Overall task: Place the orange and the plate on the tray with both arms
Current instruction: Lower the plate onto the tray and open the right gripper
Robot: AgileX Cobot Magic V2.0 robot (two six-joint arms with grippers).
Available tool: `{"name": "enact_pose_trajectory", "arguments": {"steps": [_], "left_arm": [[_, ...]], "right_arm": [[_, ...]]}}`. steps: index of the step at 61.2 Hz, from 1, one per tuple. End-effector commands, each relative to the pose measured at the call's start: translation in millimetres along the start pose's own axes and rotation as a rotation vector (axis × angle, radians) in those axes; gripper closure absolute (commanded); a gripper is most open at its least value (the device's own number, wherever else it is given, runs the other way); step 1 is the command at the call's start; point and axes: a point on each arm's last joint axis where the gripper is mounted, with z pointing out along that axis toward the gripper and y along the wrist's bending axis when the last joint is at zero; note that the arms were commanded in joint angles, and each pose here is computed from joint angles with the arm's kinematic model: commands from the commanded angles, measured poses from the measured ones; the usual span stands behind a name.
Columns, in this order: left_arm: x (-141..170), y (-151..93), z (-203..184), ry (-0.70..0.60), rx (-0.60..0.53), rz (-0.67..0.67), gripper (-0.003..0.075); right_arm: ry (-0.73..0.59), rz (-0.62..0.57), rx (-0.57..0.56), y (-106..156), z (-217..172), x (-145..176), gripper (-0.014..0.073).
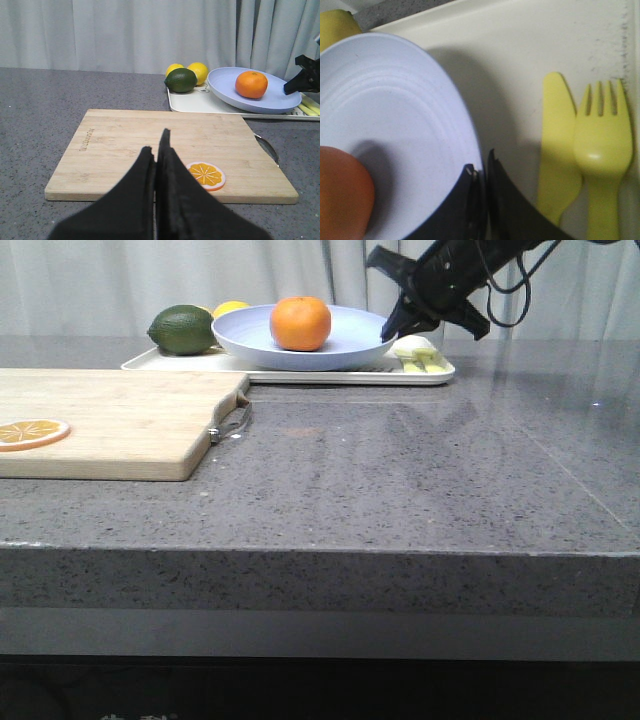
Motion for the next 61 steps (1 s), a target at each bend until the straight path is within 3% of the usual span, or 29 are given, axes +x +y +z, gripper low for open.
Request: {"name": "enact_pose_trajectory", "arguments": {"steps": [1, 8, 22, 33, 38, 43, 56, 61], "left_arm": [[-15, -1, -2, -0.097, 0.01, -0.014, 0.0738], [-15, -1, -2, -0.097, 0.01, -0.014, 0.0738], [-15, -1, -2, -0.096, 0.01, -0.014, 0.0738], [-15, -1, -2, -0.096, 0.01, -0.014, 0.0738], [-15, -1, -2, -0.096, 0.01, -0.014, 0.0738], [-15, -1, -2, -0.096, 0.01, -0.014, 0.0738], [-15, -1, -2, -0.096, 0.01, -0.014, 0.0738], [-15, -1, -2, -0.096, 0.01, -0.014, 0.0738]], "right_arm": [[-0.208, 0.003, -0.114, 36, -43, -37, 0.0655], [-0.23, 0.005, -0.121, 37, -43, -38, 0.0616], [-0.23, 0.006, -0.12, 37, -42, -38, 0.0347], [-0.191, -0.015, -0.118, 43, -57, -41, 0.0232], [-0.181, -0.067, -0.081, 50, -77, -47, 0.0244], [-0.155, -0.137, -0.017, 59, -103, -51, 0.0307], [-0.051, -0.236, 0.162, 71, -156, -50, 0.0667], [-0.021, -0.246, 0.209, 70, -164, -49, 0.0661]]}}
